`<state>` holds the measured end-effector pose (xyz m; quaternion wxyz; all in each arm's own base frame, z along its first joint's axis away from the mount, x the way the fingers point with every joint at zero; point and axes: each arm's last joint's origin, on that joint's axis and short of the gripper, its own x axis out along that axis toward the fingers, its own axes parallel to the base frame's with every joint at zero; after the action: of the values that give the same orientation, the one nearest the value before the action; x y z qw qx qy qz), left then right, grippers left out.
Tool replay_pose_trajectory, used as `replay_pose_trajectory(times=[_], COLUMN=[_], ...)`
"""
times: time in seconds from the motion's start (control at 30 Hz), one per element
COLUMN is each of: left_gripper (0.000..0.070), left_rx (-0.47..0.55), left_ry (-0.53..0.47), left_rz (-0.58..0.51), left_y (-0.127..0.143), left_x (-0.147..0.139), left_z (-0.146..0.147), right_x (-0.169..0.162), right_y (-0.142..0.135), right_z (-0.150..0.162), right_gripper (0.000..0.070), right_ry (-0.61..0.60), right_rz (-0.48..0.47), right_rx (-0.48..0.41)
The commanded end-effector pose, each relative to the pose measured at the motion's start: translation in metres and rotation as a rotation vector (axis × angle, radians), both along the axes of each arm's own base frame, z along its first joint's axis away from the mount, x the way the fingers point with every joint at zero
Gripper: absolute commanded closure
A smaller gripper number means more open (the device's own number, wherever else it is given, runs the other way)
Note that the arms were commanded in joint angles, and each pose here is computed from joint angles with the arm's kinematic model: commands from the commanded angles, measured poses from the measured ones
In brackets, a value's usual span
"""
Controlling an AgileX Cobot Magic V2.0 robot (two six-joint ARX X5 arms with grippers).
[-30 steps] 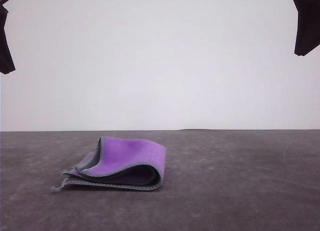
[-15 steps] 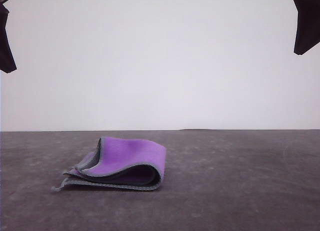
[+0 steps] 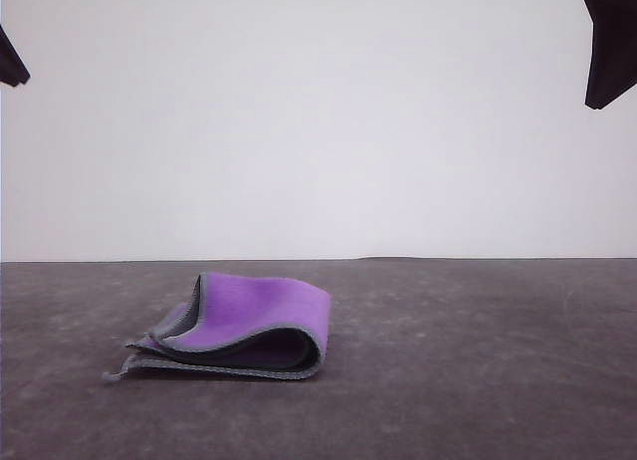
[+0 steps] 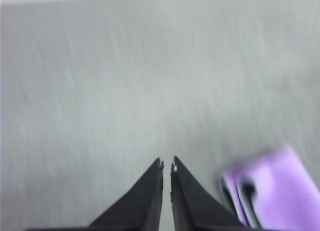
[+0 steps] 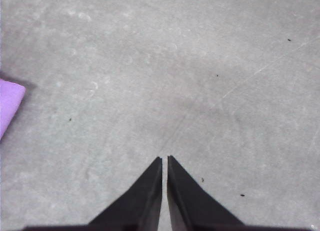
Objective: Fold clothes
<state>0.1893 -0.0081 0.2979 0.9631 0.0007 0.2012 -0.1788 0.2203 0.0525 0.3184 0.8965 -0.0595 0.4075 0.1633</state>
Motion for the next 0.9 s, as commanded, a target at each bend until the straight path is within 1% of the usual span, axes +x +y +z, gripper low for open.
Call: replay_pose_trajectory(times=[0.0,0.07,0.17,0.23,0.37,0.57,0.87], left_gripper=[0.0684,0.0684,0.0684,0.0684,0.0684,0.0684,0.0684], left_rx=[-0.041,-0.052,-0.072,-0.072,-0.102,-0.104,-0.086], left_ry=[-0.094,-0.156,-0.198,-0.228,-0.245,-0.256,-0.22], left_rz=[0.049,0.121,0.265,0.311,0.345,0.365,0.397], left_y=[0.001,0.003,0.007,0.008,0.01,0.01,0.011], left_x=[-0.012,-0.03,-0.052,-0.062,-0.074,-0.084,-0.092], left_z=[-0.019,-0.039,-0.069,-0.084,-0.109,-0.136,-0.147], right_x=[0.003,0.003,0.003,0.003,0.003,0.003,0.003], right_y=[0.001,0.001,0.001,0.001,0.001,0.001,0.001], right_z=[0.003,0.003,0.003,0.003,0.003,0.003,0.003], right_gripper=[0.069,0.069,0.069,0.069,0.069,0.069,0.069], right_ry=[-0.015,-0.015,-0.015,-0.015,-0.015,-0.015,-0.015], right_rz=[0.001,0.001,0.001,0.001,0.001,0.001,0.001], right_rx=[0.003,0.003,0.003,0.003,0.003,0.003,0.003])
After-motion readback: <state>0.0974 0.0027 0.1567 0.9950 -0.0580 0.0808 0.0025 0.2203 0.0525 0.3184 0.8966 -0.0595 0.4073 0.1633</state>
